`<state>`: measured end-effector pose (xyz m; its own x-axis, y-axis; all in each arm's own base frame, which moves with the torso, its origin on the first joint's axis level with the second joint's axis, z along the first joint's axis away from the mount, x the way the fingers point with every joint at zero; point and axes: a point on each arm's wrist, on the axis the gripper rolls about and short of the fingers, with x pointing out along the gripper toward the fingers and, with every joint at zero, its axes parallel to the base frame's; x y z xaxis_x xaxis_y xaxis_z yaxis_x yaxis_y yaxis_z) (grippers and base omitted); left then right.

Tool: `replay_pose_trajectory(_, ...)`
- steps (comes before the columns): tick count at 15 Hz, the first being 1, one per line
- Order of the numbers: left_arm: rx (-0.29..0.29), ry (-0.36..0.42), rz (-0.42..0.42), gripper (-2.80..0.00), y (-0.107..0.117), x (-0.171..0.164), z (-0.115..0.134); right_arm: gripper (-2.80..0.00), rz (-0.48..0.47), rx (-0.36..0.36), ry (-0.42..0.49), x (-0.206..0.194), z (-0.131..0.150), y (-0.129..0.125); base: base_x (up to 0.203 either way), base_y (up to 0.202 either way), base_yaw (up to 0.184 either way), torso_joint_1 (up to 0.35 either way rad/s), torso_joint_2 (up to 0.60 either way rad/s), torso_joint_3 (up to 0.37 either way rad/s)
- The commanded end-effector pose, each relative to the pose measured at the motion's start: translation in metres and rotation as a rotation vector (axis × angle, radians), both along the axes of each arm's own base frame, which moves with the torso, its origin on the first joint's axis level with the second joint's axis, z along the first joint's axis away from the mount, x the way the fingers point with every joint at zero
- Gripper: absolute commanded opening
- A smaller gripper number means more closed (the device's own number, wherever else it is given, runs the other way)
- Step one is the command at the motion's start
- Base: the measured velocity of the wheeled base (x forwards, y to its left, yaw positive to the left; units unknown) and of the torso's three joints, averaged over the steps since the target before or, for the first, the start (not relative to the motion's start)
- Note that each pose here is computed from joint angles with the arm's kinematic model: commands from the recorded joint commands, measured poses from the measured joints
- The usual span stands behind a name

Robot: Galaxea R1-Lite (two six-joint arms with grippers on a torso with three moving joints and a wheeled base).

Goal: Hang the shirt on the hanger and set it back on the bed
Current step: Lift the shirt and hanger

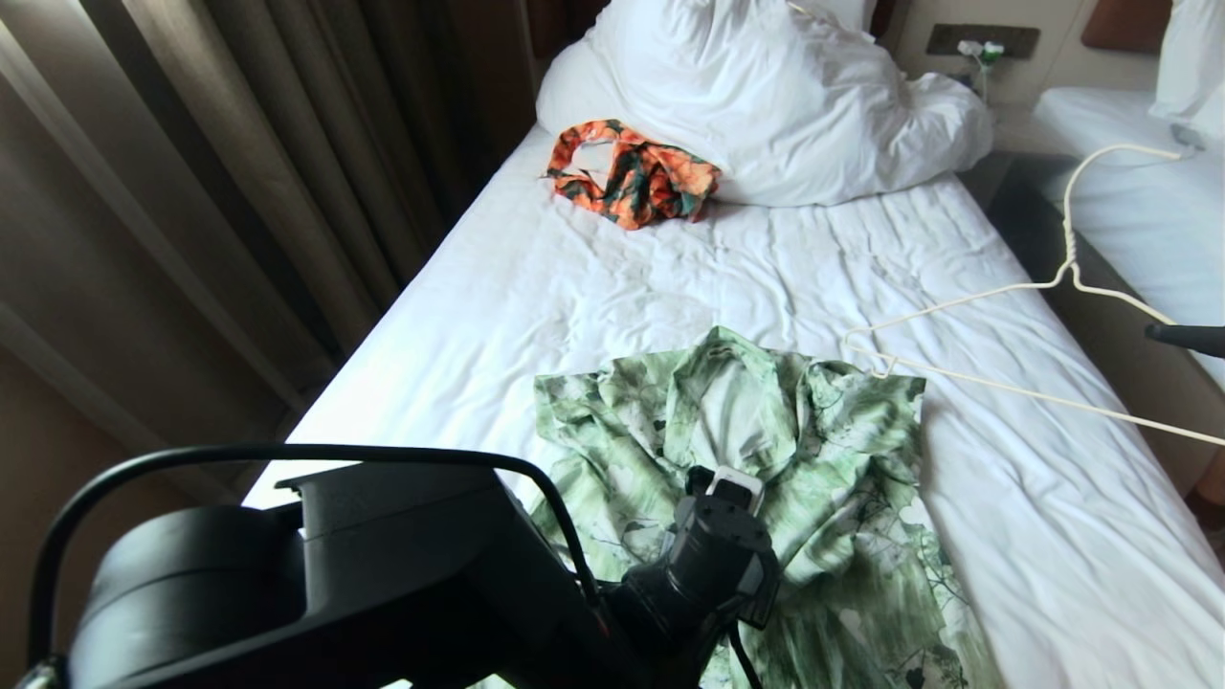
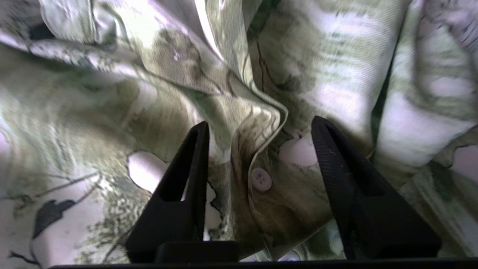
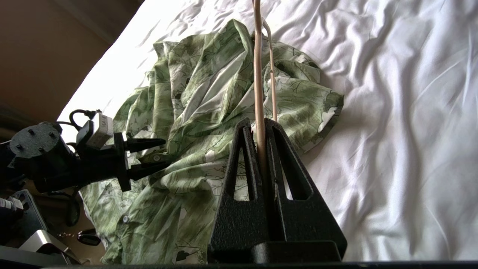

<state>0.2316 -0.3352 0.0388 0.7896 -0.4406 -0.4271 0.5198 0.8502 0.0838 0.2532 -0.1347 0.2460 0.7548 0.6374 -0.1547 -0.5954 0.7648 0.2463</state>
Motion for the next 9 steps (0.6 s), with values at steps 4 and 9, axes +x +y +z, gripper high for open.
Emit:
replay_pose_trajectory(4,-0.098,-0.113,-0.008,0.0,-0.011,0.008,0.057,-2.8,0.007,-0.005,-0.015,-0.003,0.005,0.002,0.0,0.0,0.0,0.0,0.0,0.0)
replay_pose_trajectory(9,-0.114,-0.102,0.041,-2.8,-0.004,0.039,0.058,-2.8,0.01,-0.008,-0.019,-0.002,0.006,0.003,0.0,0.0,0.0,0.0,0.0,0.0)
